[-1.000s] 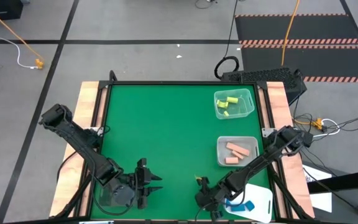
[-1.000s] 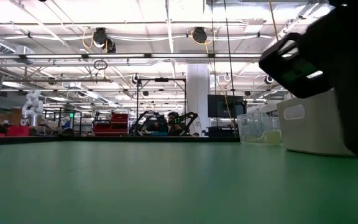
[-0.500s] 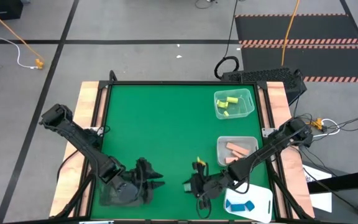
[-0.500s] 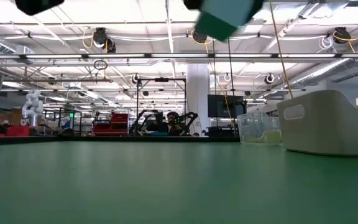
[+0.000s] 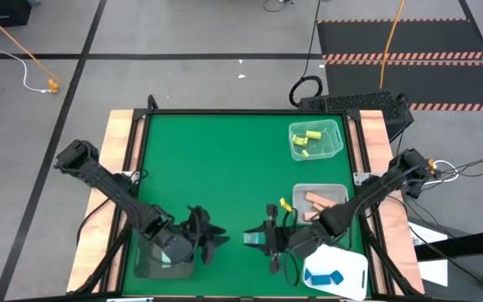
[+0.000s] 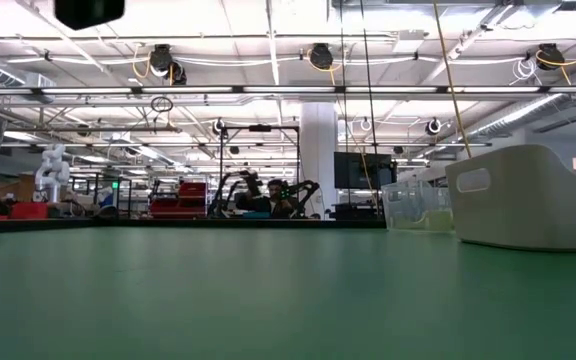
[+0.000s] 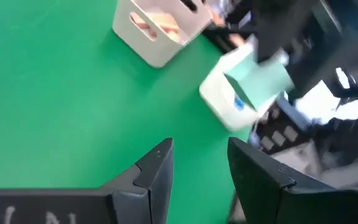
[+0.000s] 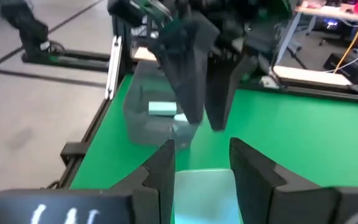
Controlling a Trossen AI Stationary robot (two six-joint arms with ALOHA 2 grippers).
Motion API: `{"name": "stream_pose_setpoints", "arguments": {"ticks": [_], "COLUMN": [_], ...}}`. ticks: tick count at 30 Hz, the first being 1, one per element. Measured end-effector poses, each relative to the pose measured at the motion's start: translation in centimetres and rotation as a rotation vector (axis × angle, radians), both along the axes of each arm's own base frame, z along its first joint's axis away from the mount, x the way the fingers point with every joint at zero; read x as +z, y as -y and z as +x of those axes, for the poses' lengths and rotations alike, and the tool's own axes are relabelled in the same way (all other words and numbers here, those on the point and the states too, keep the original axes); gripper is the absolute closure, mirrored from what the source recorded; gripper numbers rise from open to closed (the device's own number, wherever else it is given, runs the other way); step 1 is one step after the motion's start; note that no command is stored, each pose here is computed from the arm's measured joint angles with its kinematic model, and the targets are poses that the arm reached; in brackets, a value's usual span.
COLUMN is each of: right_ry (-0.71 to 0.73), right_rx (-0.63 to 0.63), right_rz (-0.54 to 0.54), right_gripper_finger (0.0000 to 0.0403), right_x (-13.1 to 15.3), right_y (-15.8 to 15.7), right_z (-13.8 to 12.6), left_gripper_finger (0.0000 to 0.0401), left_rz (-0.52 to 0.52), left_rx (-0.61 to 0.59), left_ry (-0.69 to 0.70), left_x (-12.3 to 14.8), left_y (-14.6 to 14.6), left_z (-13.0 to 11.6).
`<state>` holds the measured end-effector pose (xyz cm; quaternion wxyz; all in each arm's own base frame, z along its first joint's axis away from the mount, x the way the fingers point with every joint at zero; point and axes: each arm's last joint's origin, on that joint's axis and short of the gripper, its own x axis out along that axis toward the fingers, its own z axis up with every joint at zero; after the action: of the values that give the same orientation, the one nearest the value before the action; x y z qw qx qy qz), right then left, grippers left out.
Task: Sort & place blocks by color
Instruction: Put the light blue block into the black bin
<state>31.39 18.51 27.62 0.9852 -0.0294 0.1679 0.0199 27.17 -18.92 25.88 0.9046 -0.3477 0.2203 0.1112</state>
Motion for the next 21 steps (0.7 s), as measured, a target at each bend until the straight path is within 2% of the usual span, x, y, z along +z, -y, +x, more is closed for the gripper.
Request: {"name": "stream_pose_setpoints", "arguments": {"ticks": [3,8,13,18,21], "right_ry": [0.037,0.109,0.173,0.195,0.184], "right_rx": [-0.021,-0.008,0.003,-0.005,-0.046], "right_rz": [0.014,0.000,-0.043,-0.056,-0.056], "right_gripper_finger": [0.0295,0.0295,0.0295,0.0295,0.0292], "right_x": [1.4,4.2,6.6,8.2,8.7], "right_y": [0.5,1.5,2.6,3.8,4.4], "right_z": [-0.6,-2.0,-3.4,-4.8,-5.7], "left_gripper_finger": [0.0247,0.0247,0.0247,0.0247,0.0247], "left_rz": [-0.063,-0.071,-0.063,-0.128,-0.092], "left_rx": [0.015,-0.115,-0.047,0.048,0.047], "left_ry": [0.025,0.070,0.070,0.069,0.096], "left_x": [0.3,1.0,1.0,0.9,1.2], "left_y": [-0.4,-0.4,-2.3,-4.5,-5.3], "left_z": [0.6,1.3,2.4,3.5,4.1]}}
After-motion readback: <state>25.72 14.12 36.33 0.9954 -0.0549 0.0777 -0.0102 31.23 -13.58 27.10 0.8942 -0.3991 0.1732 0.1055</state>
